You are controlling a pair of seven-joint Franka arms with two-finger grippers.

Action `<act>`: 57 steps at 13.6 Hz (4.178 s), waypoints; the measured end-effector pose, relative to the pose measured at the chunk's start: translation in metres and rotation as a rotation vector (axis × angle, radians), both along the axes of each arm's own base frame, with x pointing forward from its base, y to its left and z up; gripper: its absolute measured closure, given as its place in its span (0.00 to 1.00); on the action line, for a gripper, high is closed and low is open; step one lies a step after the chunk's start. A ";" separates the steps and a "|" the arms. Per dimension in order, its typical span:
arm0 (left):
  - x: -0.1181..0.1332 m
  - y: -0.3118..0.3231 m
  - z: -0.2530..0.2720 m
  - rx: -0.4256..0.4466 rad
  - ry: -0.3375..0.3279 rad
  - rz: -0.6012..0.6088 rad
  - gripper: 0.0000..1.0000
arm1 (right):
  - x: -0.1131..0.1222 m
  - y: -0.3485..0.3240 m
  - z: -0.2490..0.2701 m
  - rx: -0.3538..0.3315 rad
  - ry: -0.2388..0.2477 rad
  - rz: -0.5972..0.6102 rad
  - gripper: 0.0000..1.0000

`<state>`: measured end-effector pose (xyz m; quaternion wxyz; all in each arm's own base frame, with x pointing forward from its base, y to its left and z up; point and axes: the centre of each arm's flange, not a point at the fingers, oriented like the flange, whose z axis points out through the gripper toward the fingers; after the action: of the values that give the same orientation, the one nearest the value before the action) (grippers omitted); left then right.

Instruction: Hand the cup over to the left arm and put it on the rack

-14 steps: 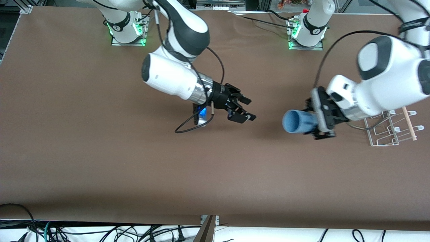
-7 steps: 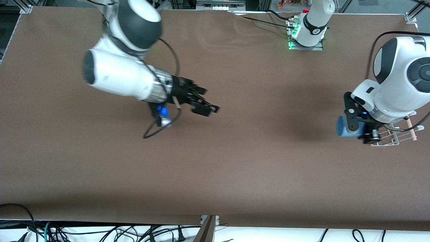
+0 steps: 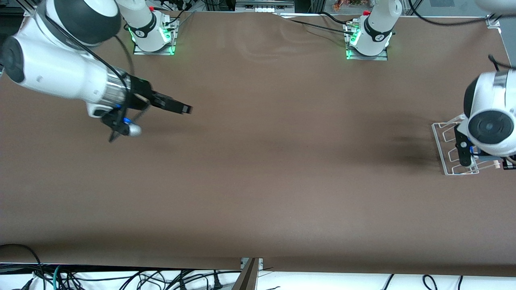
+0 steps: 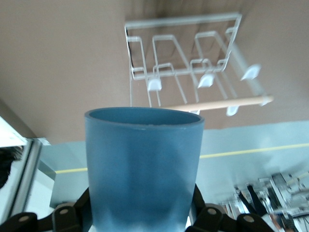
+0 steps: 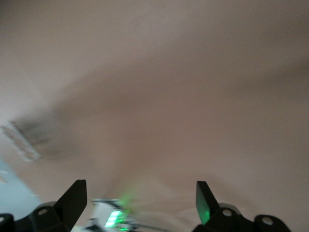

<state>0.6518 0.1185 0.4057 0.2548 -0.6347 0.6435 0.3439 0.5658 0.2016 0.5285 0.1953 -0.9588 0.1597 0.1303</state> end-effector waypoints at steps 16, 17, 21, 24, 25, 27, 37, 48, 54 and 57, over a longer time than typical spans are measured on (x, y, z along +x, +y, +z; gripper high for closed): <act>-0.022 0.054 -0.107 0.190 0.094 -0.133 0.24 | -0.017 -0.106 0.022 -0.400 -0.261 0.494 0.00; -0.024 0.053 -0.111 0.207 0.090 -0.137 0.24 | -0.016 -0.107 0.024 -0.405 -0.267 0.494 0.00; -0.034 0.036 -0.135 0.239 0.037 -0.135 0.24 | -0.008 -0.105 0.041 -0.413 -0.313 0.485 0.00; -0.040 0.024 -0.152 0.240 -0.003 -0.111 0.24 | 0.006 -0.100 0.040 -0.418 -0.322 0.487 0.00; -0.042 0.022 -0.157 0.240 -0.011 -0.105 0.24 | 0.011 -0.095 0.031 -0.418 -0.310 0.496 0.00; -0.045 0.020 -0.163 0.237 -0.018 -0.098 0.18 | 0.020 -0.083 0.020 -0.418 -0.306 0.515 0.00; 0.002 0.007 0.003 0.025 -0.400 0.142 0.00 | 0.021 -0.072 0.031 -0.366 -0.314 0.485 0.00; -0.022 -0.131 0.176 -0.516 -0.659 1.157 0.00 | 0.015 -0.071 0.059 -0.361 -0.315 0.488 0.00; -0.030 -0.111 0.187 -0.581 -0.611 1.574 0.00 | 0.011 -0.073 0.055 -0.359 -0.272 0.494 0.00; -0.034 -0.108 0.187 -0.544 -0.607 1.609 0.00 | 0.011 -0.075 0.055 -0.360 -0.271 0.489 0.00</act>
<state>0.6174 0.0103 0.5926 -0.0631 -0.9949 -0.0311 0.0720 0.5771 0.1265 0.5840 0.0050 -0.9965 -0.0823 0.0143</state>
